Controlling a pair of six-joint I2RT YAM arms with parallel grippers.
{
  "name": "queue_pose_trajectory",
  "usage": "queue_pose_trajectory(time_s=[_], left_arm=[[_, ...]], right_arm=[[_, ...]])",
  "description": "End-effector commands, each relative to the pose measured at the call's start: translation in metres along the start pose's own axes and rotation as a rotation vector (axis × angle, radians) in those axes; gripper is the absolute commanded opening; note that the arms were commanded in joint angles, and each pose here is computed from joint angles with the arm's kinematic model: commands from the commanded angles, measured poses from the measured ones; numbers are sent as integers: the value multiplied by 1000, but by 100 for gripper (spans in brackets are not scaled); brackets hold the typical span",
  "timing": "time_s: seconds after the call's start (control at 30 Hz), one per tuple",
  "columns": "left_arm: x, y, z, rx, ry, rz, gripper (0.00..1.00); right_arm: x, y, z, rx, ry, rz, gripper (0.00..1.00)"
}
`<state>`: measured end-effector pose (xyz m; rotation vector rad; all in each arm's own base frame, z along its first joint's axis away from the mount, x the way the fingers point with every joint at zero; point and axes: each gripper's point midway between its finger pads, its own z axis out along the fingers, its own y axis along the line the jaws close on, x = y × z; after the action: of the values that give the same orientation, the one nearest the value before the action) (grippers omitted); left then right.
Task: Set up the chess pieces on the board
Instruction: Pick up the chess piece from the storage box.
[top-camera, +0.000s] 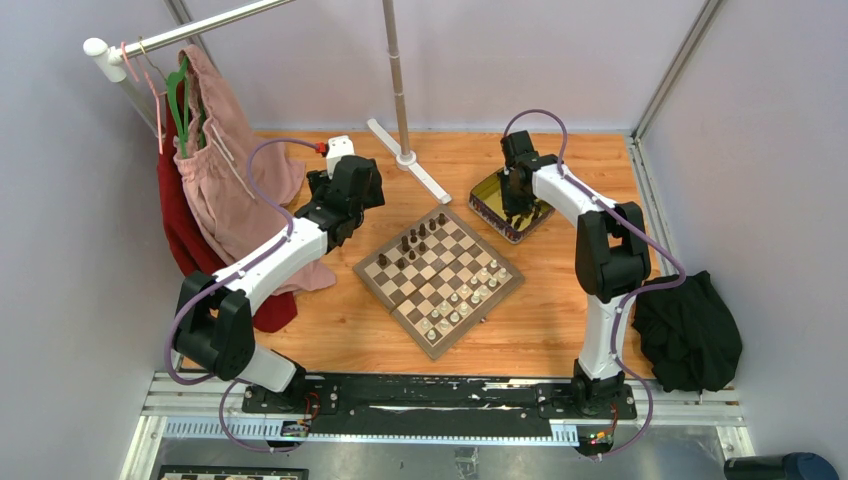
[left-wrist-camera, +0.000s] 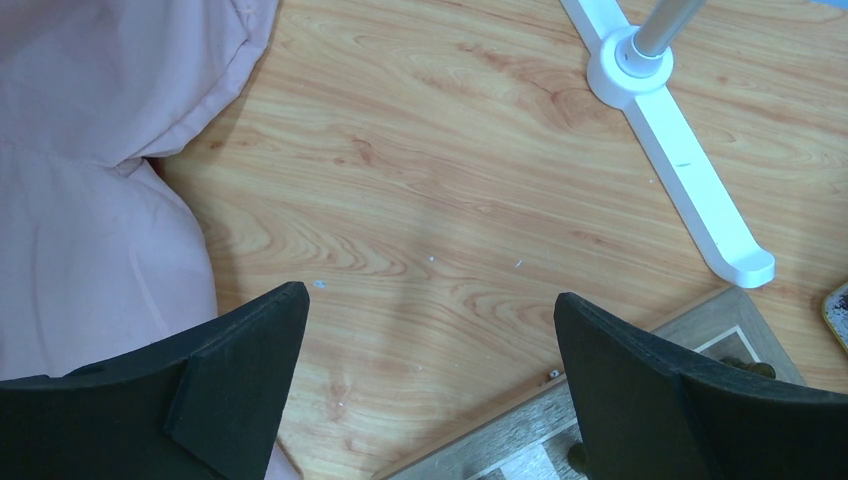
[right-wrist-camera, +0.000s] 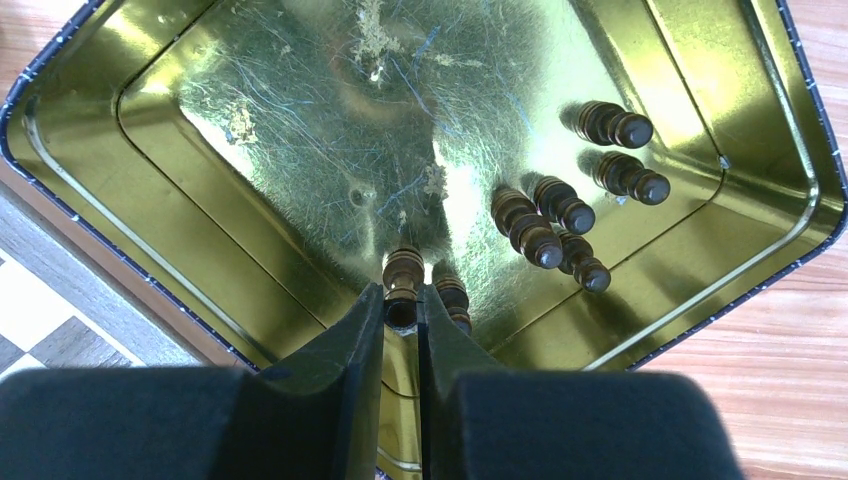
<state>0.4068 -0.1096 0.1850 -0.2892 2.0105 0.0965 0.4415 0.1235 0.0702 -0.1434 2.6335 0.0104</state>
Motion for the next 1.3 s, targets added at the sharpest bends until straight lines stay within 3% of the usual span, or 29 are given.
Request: queue_pose_trajectory(time_s=[0.0, 1.27], left_arm=[[-4, 2, -5, -1, -19, 2, 100], [2, 4, -4, -10, -8, 0, 100]], right_arm=[[-6, -11, 3, 34, -16, 1, 0], [-21, -17, 4, 123, -76, -78, 0]])
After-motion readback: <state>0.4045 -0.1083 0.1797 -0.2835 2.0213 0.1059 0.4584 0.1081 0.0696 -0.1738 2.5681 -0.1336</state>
